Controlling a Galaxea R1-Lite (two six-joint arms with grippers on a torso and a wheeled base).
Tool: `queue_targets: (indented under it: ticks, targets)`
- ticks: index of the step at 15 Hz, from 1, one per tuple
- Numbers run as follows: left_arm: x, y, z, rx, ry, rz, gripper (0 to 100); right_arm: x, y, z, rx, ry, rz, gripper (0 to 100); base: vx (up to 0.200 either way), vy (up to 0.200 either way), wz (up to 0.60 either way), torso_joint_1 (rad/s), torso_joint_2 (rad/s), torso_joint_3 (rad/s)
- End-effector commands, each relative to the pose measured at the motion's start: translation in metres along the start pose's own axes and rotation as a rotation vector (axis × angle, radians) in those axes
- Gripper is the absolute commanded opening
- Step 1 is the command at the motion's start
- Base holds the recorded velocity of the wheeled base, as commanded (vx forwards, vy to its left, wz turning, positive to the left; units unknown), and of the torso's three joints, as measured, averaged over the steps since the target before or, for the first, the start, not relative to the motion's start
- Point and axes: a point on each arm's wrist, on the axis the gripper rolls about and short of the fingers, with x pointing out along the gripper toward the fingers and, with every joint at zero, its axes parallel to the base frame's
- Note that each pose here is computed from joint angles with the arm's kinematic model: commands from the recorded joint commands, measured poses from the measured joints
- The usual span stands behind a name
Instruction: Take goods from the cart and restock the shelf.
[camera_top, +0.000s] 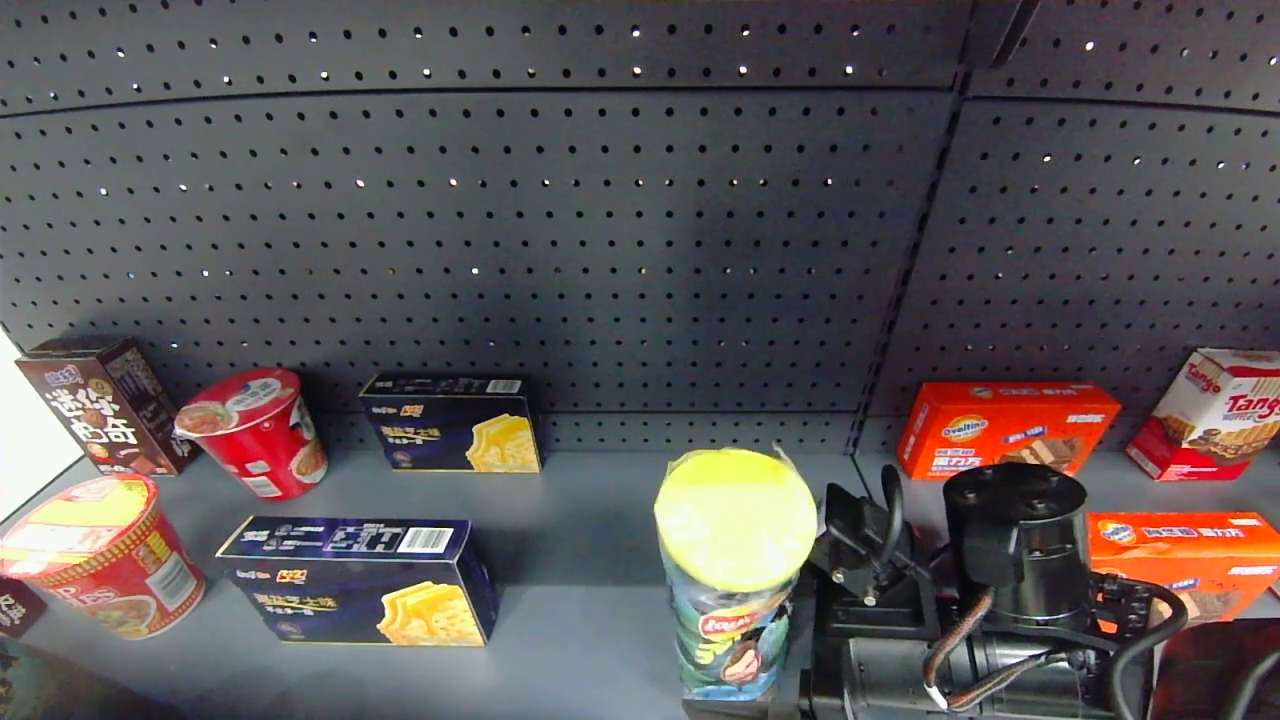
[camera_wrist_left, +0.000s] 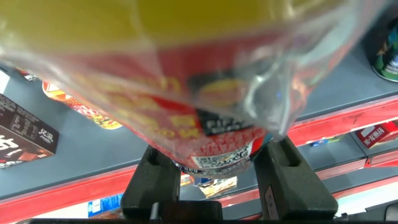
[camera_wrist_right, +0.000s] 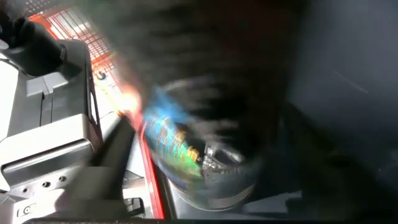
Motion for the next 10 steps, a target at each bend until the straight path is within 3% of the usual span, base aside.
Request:
queue_targets:
  ticks: [1, 10]
  targets:
    - [0.000, 0.000, 0.000, 0.000, -0.001, -0.001, 0, -0.002, 0.000, -0.001, -0.001, -0.003, -0.004, 100, 0.000, 0.000, 0.00, 0.000, 0.00, 0.000]
    - [0.000, 0.000, 0.000, 0.000, -0.001, 0.001, 0, -0.038, 0.006, -0.008, 0.008, -0.005, -0.052, 100, 0.000, 0.000, 0.00, 0.000, 0.00, 0.000]
